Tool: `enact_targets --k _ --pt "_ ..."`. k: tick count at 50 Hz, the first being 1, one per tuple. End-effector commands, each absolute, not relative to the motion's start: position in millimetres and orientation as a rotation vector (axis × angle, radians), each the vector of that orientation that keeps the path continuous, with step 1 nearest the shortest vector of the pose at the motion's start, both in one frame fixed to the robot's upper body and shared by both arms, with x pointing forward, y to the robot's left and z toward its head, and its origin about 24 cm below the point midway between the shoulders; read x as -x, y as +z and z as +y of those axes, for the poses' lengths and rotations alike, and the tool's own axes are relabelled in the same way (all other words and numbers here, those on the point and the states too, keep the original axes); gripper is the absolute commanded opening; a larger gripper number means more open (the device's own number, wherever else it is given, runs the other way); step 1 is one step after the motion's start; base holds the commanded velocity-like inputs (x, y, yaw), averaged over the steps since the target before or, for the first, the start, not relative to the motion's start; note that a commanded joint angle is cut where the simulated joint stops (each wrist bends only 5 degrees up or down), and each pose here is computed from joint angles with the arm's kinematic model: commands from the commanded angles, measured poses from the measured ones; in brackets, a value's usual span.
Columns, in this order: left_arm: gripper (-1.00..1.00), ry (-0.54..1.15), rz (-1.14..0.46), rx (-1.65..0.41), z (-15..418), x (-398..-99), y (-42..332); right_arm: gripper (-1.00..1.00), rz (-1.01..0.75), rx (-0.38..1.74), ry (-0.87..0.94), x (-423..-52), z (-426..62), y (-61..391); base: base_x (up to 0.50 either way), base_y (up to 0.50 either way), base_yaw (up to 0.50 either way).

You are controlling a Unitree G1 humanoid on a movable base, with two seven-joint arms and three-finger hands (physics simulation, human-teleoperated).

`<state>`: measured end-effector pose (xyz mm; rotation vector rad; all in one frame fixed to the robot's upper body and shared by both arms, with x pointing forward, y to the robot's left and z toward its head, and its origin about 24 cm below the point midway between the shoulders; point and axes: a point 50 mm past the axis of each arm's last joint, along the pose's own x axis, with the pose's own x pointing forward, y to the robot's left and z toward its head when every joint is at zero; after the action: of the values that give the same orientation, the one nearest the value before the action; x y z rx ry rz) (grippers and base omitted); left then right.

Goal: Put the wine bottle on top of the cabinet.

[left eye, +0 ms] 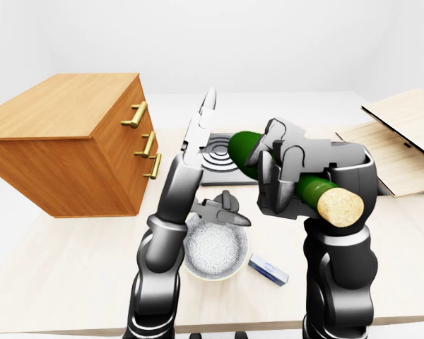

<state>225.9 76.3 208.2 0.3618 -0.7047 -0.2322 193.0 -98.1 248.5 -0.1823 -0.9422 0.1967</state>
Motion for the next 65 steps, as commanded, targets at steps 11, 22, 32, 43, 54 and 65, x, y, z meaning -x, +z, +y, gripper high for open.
enact_targets --k 11,22,32,43,54,65 --pt "1.0 -0.219 -0.613 -0.347 72.6 -255.2 194.1 -1.0 -0.955 0.058 0.164 -196.2 -92.5 251.7 0.0 0.0 0.0" --pt "1.0 -0.228 -0.647 -0.353 66.5 -257.5 203.0 -1.0 -0.937 0.056 0.168 -198.6 -90.7 249.0 0.0 0.0 0.0" --pt "1.0 -0.242 -0.668 -0.352 58.6 -257.3 208.2 -1.0 -0.953 0.061 0.168 -196.1 -91.8 251.3 0.0 0.0 0.0" --pt "1.0 -0.25 -0.674 -0.35 54.0 -255.6 209.3 -1.0 -0.951 0.057 0.168 -196.8 -91.3 251.2 0.0 0.0 0.0" --pt "1.0 -0.272 -0.728 -0.349 45.0 -247.8 220.0 -1.0 -0.924 0.055 0.172 -199.5 -89.8 246.7 0.0 0.0 0.0" --pt "1.0 -0.271 -0.71 -0.341 44.1 -251.6 217.2 -1.0 -0.935 0.057 0.172 -197.5 -89.7 248.2 0.0 0.0 0.0"
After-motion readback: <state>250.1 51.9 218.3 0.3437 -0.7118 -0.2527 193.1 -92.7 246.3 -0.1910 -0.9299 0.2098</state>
